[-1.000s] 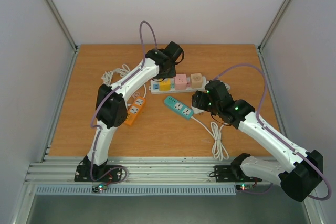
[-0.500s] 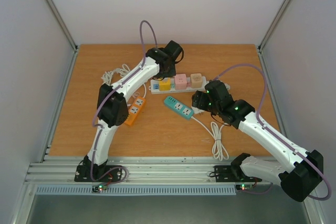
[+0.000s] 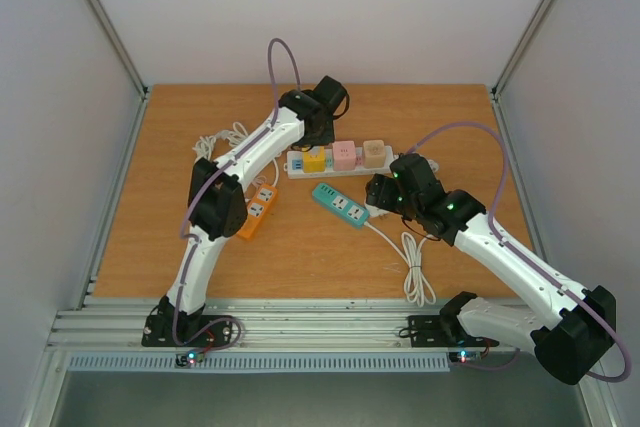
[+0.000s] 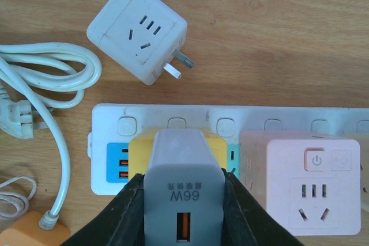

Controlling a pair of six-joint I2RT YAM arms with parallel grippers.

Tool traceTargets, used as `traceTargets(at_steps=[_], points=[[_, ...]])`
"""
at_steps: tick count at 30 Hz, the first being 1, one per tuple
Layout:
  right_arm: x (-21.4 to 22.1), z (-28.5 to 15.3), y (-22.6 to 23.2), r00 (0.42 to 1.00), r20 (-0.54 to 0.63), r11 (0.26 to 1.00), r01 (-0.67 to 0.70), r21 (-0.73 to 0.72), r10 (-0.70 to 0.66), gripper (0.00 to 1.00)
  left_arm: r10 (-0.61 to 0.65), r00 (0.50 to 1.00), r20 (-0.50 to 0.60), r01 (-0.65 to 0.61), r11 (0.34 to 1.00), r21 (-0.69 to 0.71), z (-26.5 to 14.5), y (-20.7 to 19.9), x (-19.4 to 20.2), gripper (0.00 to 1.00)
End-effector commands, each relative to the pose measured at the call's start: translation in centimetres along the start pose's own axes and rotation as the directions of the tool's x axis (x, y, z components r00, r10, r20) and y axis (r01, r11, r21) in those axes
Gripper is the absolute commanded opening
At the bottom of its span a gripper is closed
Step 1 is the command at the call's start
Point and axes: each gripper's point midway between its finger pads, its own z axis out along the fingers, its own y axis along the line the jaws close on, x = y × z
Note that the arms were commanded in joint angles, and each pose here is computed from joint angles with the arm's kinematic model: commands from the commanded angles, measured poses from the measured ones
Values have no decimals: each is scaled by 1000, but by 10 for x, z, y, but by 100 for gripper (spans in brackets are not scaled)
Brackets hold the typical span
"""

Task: Insert the plug

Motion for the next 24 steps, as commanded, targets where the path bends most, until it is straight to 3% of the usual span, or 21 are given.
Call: traceTargets(at_steps=[1,6,10,13,18,24], points=[[-5,-3,-2,1000,19,1000,8,10,-8,82,63,965,-256,-102,984,-143,94,31,74,18],[-6,-5,-2,1000,24,1000,10,12,-10,83,81,975,-206,-100,991,-87,69,22,55,27],[-9,-6,-2,999,35,1000,3,16,-3,83,110,985,-137,-109,994,9,27,7,30,50],[-11,-8,-1,999,40,1000,1,15,-2,83,118,991,-70,-116,993,33,-3,6,13,61],[-14,-9,1,999,43,1000,4,24,-5,82,117,993,28,-119,991,61,-46,11,-7,70],[-21,-10,3,998,49,998,46,43,-48,83,101,982,157,-123,982,143,-93,16,-17,73]])
